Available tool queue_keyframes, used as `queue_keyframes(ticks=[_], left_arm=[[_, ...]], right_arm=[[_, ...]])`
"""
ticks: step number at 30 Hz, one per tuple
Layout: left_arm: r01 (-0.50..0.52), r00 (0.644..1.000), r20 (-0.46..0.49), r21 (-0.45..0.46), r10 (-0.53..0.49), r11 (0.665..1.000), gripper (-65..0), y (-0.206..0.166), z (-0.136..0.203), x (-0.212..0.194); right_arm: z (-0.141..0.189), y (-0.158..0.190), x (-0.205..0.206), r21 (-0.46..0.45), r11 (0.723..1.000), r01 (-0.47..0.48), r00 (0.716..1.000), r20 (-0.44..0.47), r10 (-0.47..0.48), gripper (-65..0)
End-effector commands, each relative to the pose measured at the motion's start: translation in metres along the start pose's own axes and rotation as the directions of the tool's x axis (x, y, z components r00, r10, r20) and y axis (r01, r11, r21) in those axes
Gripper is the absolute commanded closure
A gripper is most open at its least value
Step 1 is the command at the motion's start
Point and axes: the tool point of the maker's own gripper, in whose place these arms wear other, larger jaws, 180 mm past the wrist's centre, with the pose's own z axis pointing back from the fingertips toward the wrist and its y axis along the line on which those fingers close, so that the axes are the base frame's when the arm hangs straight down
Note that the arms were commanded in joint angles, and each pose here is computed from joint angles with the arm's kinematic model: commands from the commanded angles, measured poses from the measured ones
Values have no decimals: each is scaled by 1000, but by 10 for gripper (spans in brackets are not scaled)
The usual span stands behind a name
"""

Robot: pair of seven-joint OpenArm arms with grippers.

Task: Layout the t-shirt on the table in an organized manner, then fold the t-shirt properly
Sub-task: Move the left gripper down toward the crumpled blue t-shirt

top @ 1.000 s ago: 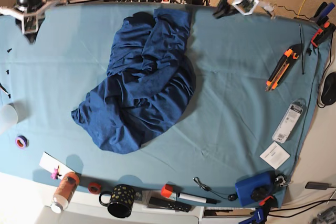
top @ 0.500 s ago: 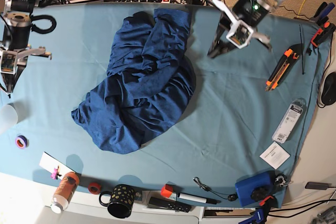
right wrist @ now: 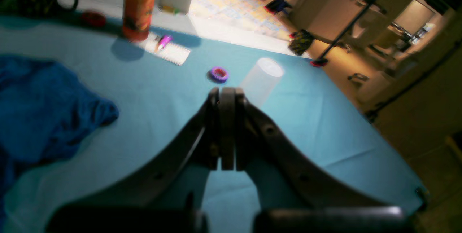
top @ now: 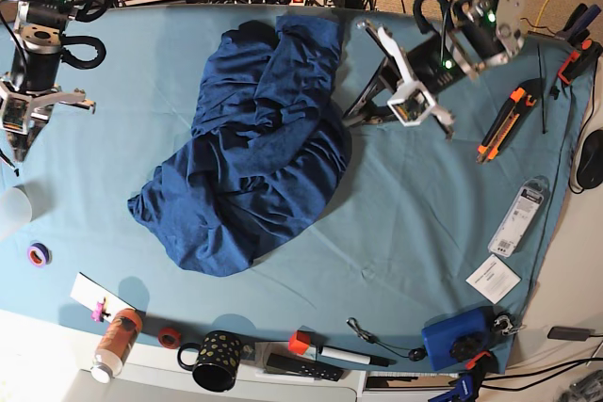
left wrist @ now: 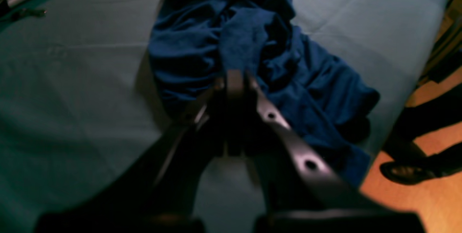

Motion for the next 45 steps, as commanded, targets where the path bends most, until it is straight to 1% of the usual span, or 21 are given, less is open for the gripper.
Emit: queue_keyframes(ticks=[1, 2, 4, 6, 7, 8, 10, 12, 13, 15, 16, 18, 20, 21, 24, 26, 29, 34, 36, 39, 45], left_arm=[[17, 998, 57, -21, -16, 1000, 0, 0, -1, 17], [36, 998, 58, -36, -33, 999, 0, 0, -2, 19], [64, 997, 52, -64, -61, 996, -12, 1, -5, 21], [69, 997, 50, -79, -65, 994, -49, 1, -9, 22], [70, 997, 51, -86, -65, 994, -75, 1, -12, 21], [62, 997, 54, -81, -57, 995, -109, 2, -16, 22], [11, 998, 60, -17, -10, 1000, -195, 12, -25, 22], [-48, 995, 96, 65, 42, 997, -258, 22, -33, 26], [-78, 990, 129, 102, 65, 992, -273, 26, -36, 31], [-106, 982, 170, 143, 81, 984, -276, 30, -43, 41], [-88, 984, 167, 145, 64, 985, -276, 28, -48, 43], [-39, 993, 118, 145, 22, 989, -276, 23, -57, 40], [8, 998, 64, 125, -16, 992, -276, 16, -65, 35], [29, 998, 54, 102, -35, 994, -276, 10, -67, 35], [48, 998, 32, 46, -49, 998, -275, -3, -70, 30], [58, 998, 28, 33, -59, 998, -275, -4, -70, 30], [61, 998, 19, 28, -61, 998, -275, 7, -76, 31], [-9, 1000, 0, 12, 9, 1000, -275, 36, -101, 29], [-32, 999, -15, -7, 31, 999, -275, 44, -116, 30], [-87, 995, -41, -41, 86, 995, -275, 56, -141, 35], [-183, 977, -137, -157, 162, 971, -275, 56, -192, 49]], right_arm=[[-2, -2, 4, 1, 1000, -18, 999, 28, 18, 0], [-5, 1, -5, 19, 1000, -24, 1000, 9, 24, -15], [-14, 6, -27, 45, 999, -20, 999, -41, 22, -117], [-24, 9, -52, 51, 999, 14, 994, -107, -8, -232], [-29, 11, -65, 53, 998, 41, 990, -138, -34, -268], [-35, 13, -77, 53, 996, 70, 985, -164, -60, -279], [-46, 15, -93, 41, 994, 103, 977, -190, -93, -279], [-58, 16, -101, 28, 991, 133, 974, -187, -126, -279], [-63, 17, -104, 21, 989, 146, 973, -184, -140, -279], [-71, 18, -107, 12, 985, 169, 968, -188, -164, -279], [-75, 19, -107, 11, 983, 184, 966, -188, -179, -279], [-80, 22, -102, 15, 972, 236, 956, -183, -229, -279], [-84, 27, -98, 27, 956, 293, 940, -188, -283, -279], [-85, 31, -96, 44, 949, 312, 934, -199, -298, -279], [-86, 48, -92, 125, 928, 352, 920, -227, -318, -279], [-84, 54, -94, 148, 914, 378, 909, -248, -336, -279], [-76, 69, -106, 156, 899, 410, 884, -310, -349, -279], [-57, 104, -122, 166, 858, 487, 837, -371, -403, -279], [-52, 114, -122, 188, 846, 499, 833, -374, -408, -279], [-50, 123, -118, 221, 834, 505, 836, -363, -410, -279], [-50, 123, -117, 225, 834, 503, 839, -360, -409, -279]])
